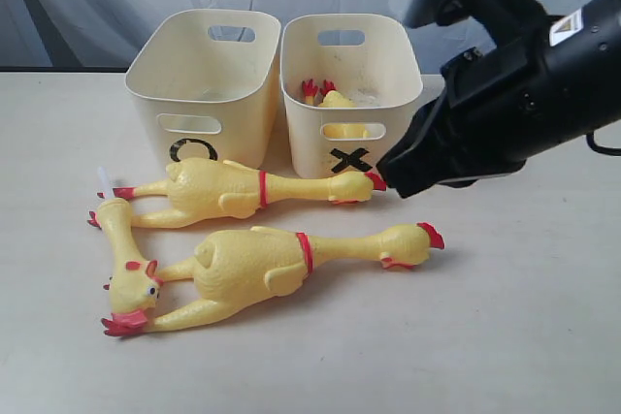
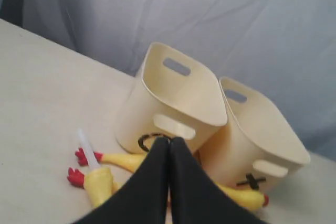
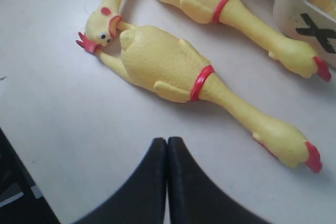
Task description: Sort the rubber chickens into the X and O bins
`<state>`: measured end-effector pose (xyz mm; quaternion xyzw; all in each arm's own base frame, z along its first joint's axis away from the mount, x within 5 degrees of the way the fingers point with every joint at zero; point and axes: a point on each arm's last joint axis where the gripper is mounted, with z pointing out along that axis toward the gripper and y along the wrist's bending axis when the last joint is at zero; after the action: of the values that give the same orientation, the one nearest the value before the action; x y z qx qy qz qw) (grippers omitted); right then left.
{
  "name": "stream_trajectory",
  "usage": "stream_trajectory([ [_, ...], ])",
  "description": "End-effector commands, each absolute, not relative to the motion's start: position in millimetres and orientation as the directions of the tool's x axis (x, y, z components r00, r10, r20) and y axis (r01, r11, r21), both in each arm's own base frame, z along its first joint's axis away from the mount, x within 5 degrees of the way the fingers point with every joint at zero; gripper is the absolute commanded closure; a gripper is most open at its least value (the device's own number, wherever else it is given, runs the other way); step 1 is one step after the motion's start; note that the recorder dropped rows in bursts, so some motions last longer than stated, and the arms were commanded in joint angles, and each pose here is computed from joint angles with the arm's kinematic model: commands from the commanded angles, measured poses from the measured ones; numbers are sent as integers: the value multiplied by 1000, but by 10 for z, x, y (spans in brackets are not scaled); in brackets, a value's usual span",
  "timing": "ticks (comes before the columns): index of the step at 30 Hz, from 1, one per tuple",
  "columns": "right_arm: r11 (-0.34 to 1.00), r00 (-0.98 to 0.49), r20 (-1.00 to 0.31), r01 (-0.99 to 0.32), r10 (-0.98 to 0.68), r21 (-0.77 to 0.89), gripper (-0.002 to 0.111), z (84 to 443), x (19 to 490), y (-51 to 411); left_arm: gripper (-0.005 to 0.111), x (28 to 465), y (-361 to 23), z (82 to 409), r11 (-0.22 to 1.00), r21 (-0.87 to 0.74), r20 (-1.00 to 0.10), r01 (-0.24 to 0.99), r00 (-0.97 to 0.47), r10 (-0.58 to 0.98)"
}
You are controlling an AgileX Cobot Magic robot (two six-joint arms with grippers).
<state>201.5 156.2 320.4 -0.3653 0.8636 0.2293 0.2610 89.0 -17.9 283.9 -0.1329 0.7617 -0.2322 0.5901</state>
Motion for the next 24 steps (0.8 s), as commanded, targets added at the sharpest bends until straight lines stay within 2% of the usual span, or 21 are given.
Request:
stream_trajectory([
  [1, 616, -568, -651, -764, -503, 192, 108, 3361, 1857, 1466, 107, 1255, -291, 2941, 889, -430, -829, 157, -459, -320],
  [4, 607, -546, -657, -777, -519, 166, 108, 3429, 1770, 1407, 102, 1498, -306, 2891, 905, -390, -801, 170, -547, -242],
  [7, 603, -523, -670, -786, -527, 140, 108, 3494, 1698, 1354, 92, 1704, -298, 2799, 915, -375, -760, 151, -615, -210],
  [15, 599, -486, -712, -793, -508, 114, 108, 3620, 1573, 1280, 57, 2151, -305, 2518, 909, -408, -618, 87, -759, -205],
  [18, 597, -480, -717, -795, -506, 111, 108, 3640, 1547, 1266, 52, 2300, -307, 2360, 908, -414, -553, 62, -810, -197],
  [24, 598, -476, -724, -794, -498, 111, 108, 3670, 1510, 1246, 51, 2616, -308, 1890, 904, -426, -377, -19, -905, -196],
])
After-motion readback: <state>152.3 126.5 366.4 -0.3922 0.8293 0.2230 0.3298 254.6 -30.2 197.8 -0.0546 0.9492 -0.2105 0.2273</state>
